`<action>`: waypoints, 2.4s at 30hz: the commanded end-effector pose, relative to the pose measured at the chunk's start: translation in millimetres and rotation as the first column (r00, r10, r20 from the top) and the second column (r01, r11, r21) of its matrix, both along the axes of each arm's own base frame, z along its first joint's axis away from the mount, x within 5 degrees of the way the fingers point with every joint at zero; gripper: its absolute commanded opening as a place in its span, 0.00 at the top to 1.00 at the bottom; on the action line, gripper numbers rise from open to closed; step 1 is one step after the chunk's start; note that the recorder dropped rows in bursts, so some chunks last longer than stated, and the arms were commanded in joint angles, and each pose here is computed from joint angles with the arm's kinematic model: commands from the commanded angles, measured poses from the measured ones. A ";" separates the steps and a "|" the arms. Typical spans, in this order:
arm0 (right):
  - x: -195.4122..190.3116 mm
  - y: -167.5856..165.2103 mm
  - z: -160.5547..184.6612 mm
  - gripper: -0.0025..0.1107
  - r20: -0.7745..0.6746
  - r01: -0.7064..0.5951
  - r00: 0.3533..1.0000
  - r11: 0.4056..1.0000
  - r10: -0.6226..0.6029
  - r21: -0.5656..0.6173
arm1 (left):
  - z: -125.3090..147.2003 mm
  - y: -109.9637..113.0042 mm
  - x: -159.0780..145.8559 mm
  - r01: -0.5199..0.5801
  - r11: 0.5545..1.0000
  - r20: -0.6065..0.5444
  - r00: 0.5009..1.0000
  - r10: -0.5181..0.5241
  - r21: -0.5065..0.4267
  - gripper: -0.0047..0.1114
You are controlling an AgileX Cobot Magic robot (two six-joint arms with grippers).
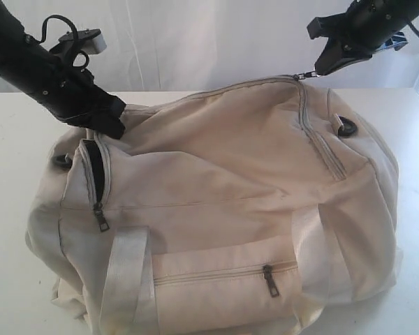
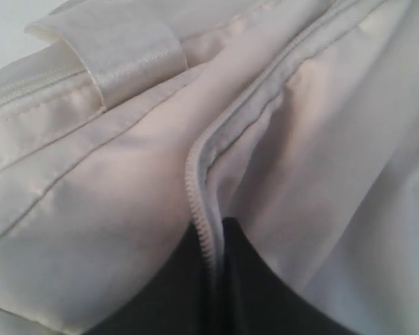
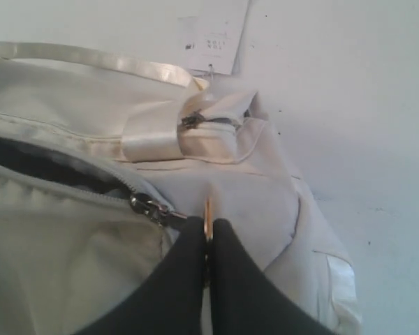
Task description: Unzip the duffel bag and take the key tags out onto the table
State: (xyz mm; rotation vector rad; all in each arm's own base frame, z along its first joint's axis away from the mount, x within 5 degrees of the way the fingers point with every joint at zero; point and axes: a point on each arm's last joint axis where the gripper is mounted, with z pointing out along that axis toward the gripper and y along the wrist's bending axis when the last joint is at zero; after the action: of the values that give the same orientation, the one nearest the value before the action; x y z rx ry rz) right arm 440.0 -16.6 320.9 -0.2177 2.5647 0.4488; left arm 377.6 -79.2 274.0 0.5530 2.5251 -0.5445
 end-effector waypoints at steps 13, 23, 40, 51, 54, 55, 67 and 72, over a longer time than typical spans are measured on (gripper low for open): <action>10.1 13.2 -16.8 0.98 -0.009 -0.057 0.998 0.992 0.058 0.109 | 82.8 -22.1 -8.5 0.209 0.977 0.241 0.947 -0.215 0.049 0.40; 5.6 22.3 -20.5 0.98 -0.057 -0.113 0.991 0.990 0.118 0.090 | 60.0 -88.3 16.7 0.331 0.941 0.311 0.889 -0.337 0.074 0.40; 4.8 16.4 -24.1 0.98 -0.071 -0.127 0.989 0.992 0.127 0.005 | 27.2 -176.7 52.9 0.378 0.914 0.554 0.733 -0.395 0.151 0.40; 4.9 18.0 -23.6 0.98 -0.061 -0.144 0.988 0.990 0.144 0.009 | 13.4 -185.8 58.2 0.400 0.889 0.593 0.668 -0.450 0.225 0.40; 4.9 18.0 -23.6 0.98 -0.061 -0.144 0.988 0.990 0.144 0.009 | 10.2 -186.5 57.3 0.415 0.882 0.577 0.674 -0.463 0.223 0.45; 4.9 18.0 -23.6 0.98 -0.061 -0.144 0.988 0.990 0.144 0.009 | 10.0 -186.6 57.0 0.418 0.881 0.574 0.674 -0.465 0.222 0.48; 1.4 12.7 -17.2 0.98 -0.051 -0.144 0.989 0.989 0.142 -0.037 | 1.4 -182.3 52.4 0.460 0.843 0.483 0.691 -0.538 0.280 0.96; -4.5 8.3 -5.3 0.98 -0.032 -0.131 0.991 0.989 0.129 -0.076 | -0.4 -174.2 56.5 0.415 0.866 0.454 0.738 -0.499 0.279 0.96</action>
State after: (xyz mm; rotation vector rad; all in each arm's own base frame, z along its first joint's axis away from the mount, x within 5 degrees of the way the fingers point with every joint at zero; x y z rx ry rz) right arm 441.3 -1.8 306.2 -0.4037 2.6111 0.4588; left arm 433.9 -258.8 271.4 1.2431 1.8747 -0.2982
